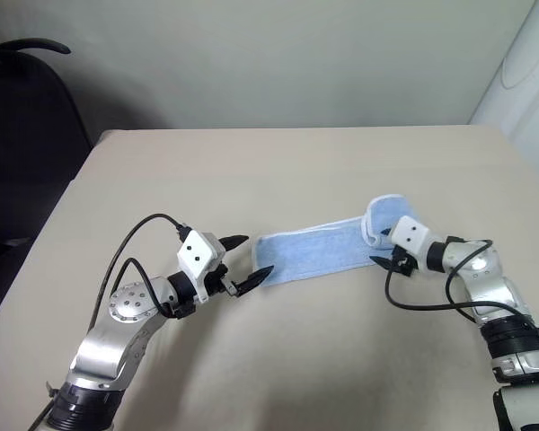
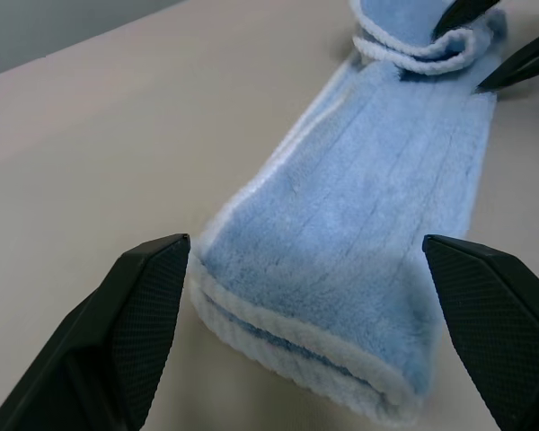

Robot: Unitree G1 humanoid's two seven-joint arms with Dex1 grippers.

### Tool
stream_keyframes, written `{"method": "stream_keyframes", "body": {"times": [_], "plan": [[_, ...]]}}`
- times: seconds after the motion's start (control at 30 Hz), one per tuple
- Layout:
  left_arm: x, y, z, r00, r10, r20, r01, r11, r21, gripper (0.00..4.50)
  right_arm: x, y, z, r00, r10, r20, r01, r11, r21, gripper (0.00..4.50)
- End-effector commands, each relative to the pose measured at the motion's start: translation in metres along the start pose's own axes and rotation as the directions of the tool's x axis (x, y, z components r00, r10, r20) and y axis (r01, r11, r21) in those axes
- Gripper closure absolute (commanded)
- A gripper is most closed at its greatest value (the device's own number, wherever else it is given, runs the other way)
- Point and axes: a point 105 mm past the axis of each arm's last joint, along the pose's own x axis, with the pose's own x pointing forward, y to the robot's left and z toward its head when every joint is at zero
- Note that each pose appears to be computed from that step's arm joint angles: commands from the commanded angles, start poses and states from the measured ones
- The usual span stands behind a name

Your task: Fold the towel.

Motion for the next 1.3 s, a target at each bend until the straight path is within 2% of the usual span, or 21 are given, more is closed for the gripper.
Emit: {"method": "stream_keyframes", "body": {"times": [0.03,0.1,0.2,0.37,0.47,0.57,0.73,0.93,1.13,1.23,1.3], "plan": [[-0.006,0.008,0.014,0.997,0.049,0.061,-0.046,0.998,-0.043,0.0,-0.027,-0.022,0.03,0.987,-0.075,0.141,0.062,0.993,0.096,1.19],[-0.007,0.012,0.015,0.995,0.075,0.073,-0.067,0.993,-0.096,0.0,-0.032,-0.033,0.033,0.978,-0.124,0.17,0.092,0.979,0.182,1.71],[-0.009,0.017,0.014,0.991,0.114,0.076,-0.099,0.978,-0.185,0.0,-0.024,-0.041,0.025,0.974,-0.175,0.143,0.133,0.957,0.259,2.77],[-0.01,0.017,0.017,0.985,0.144,0.091,-0.109,0.943,-0.315,0.0,0.017,-0.046,-0.018,0.972,-0.232,0.019,0.209,0.906,0.368,4.46],[-0.014,0.014,0.018,0.985,0.151,0.083,-0.112,0.925,-0.363,0.0,0.038,-0.033,-0.045,0.98,-0.189,-0.063,0.199,0.906,0.375,4.46],[-0.023,0.01,0.016,0.985,0.161,0.06,-0.124,0.907,-0.402,0.0,0.046,-0.026,-0.057,0.98,-0.18,-0.082,0.198,0.904,0.378,4.46],[-0.043,-0.003,-0.001,0.987,0.159,-0.027,-0.149,0.833,-0.534,0.0,0.045,-0.04,-0.024,0.971,-0.22,0.089,0.169,0.905,0.391,4.46],[-0.054,-0.018,-0.013,0.983,0.163,-0.084,-0.169,0.621,-0.766,0.0,0.036,-0.055,0.01,0.939,-0.263,0.222,0.17,0.915,0.367,4.46],[-0.042,-0.029,-0.014,0.982,0.135,-0.132,-0.179,0.435,-0.882,0.0,0.031,-0.06,0.03,0.912,-0.278,0.301,0.16,0.918,0.363,4.46],[-0.028,-0.036,-0.026,0.971,0.108,-0.216,-0.239,0.318,-0.917,0.0,0.029,-0.061,0.036,0.902,-0.29,0.32,0.165,0.916,0.366,4.46],[-0.023,-0.038,-0.029,0.966,0.093,-0.243,-0.259,0.276,-0.925,0.0,0.029,-0.061,0.037,0.899,-0.294,0.326,0.166,0.915,0.367,4.46]]}}
